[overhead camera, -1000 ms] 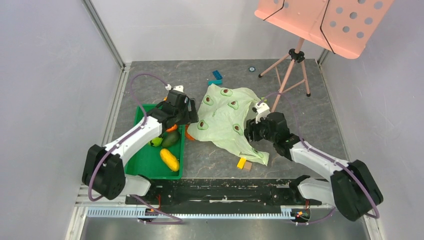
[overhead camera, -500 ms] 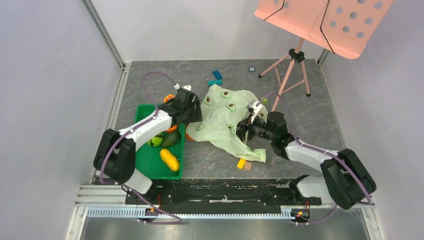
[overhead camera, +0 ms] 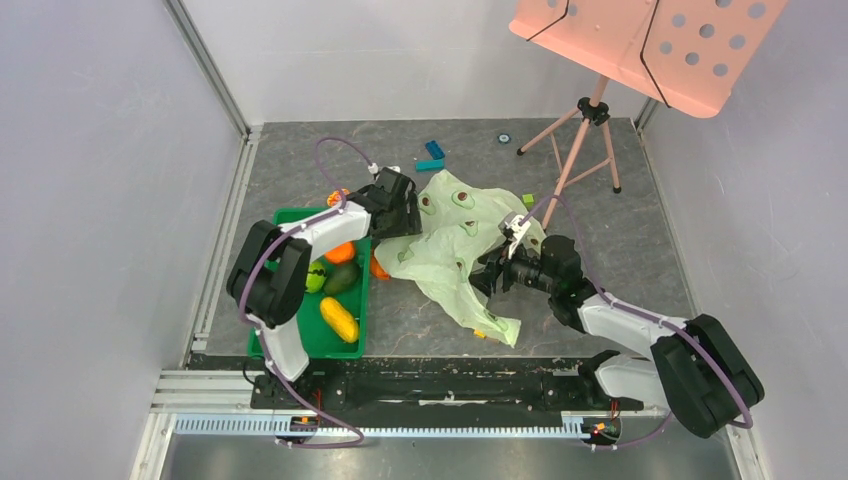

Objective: Take the fake fruits out of the plastic bag
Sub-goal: Adjust the plastic bag at the center of the board.

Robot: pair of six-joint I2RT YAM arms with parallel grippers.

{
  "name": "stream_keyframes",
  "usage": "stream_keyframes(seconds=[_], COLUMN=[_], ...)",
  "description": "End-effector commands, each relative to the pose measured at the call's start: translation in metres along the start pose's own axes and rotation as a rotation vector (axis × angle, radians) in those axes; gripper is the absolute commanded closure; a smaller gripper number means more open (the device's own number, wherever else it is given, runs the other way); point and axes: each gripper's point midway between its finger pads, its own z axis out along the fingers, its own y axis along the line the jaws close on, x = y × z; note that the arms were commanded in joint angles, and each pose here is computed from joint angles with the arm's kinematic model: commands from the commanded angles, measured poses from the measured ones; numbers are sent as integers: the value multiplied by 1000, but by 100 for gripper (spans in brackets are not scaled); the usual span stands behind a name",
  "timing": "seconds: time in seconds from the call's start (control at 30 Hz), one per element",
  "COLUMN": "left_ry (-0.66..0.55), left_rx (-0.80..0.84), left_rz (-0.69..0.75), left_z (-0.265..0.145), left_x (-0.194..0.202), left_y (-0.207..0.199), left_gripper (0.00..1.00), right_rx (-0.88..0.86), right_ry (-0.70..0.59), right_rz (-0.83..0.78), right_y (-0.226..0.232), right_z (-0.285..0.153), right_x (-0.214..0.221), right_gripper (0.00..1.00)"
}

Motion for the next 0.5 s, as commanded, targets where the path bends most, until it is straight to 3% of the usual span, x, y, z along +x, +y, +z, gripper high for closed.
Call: stream_keyframes(seconds=[0.0,0.13,0.47], left_ry=[-37,17,95], left_rx=[42,86,244], left_rz=[-79,-83,-83], left_z=[13,23,28], left_x=[-21,-9,27], left_y=[-21,-32,-57], left_gripper=[18,22,55], right_rx=[-23,-16,109], right_ry=[-33,-27,-14], right_rz=[-37,-38,-24], right_y=[5,4,-17], right_z=[-4,-5,-9], right_x=[-6,-3,13], right_gripper=[31,30,16])
